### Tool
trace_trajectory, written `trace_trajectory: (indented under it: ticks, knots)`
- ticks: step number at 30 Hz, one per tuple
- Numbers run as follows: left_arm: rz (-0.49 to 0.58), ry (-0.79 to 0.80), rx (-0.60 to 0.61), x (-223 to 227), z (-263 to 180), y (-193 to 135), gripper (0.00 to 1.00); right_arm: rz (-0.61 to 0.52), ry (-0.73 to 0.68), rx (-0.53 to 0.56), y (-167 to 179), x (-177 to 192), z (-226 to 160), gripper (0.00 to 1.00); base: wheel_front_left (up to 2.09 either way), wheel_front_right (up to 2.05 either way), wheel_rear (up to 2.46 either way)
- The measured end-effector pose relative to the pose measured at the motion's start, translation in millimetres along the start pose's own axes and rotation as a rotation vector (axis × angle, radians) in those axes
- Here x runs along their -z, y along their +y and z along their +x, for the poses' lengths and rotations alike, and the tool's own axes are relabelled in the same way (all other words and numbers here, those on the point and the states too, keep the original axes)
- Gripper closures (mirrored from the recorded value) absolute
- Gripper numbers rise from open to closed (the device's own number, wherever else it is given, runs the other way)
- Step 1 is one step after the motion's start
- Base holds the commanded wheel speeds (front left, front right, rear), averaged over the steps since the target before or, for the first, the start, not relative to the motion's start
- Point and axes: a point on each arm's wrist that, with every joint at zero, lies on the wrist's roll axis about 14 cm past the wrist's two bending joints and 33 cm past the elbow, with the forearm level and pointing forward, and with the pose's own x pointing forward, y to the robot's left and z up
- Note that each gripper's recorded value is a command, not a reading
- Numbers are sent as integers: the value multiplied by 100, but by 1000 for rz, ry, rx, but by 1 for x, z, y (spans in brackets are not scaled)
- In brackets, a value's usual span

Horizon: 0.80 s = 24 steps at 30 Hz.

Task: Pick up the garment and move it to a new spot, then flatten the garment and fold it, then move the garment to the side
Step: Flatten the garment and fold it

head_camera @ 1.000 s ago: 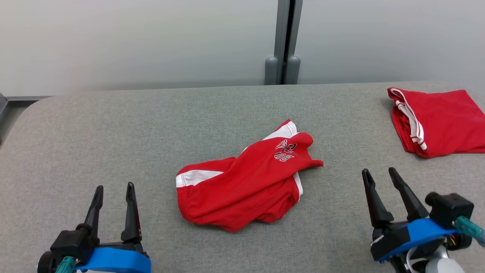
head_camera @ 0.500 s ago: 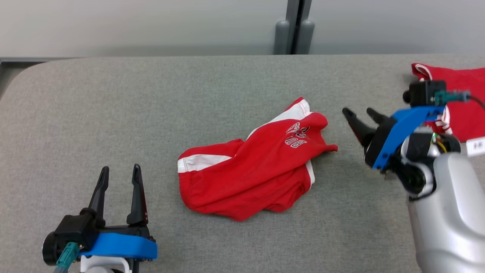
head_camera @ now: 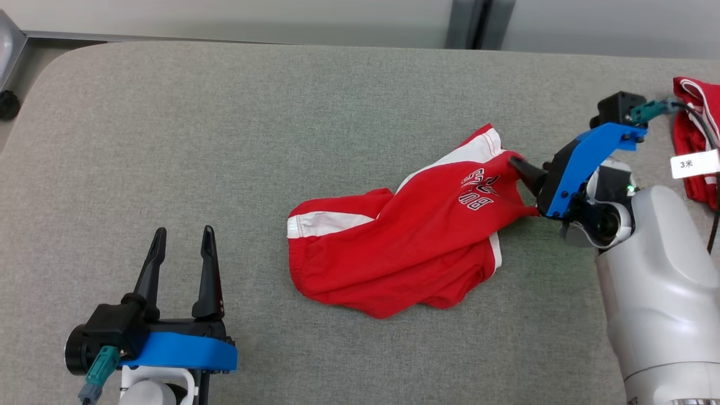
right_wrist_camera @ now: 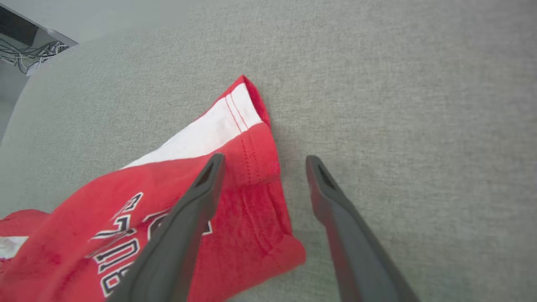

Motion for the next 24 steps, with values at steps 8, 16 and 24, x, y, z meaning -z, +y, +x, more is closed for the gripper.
trace_trajectory:
  ticks: [8, 16, 24]
  knots:
    - [-5, 8, 0, 3, -1, 0, 0, 6, 71, -92, 31, 24, 13, 100, 0, 0, 0]
    - [-11, -13, 7, -4, -1, -3, 0, -25, -58, -129, 45, 3, 1, 100, 0, 0, 0]
    - [-15, -34, 8, -11, -12, -5, 0, -30, -247, -185, 40, -10, -46, 100, 0, 0, 0]
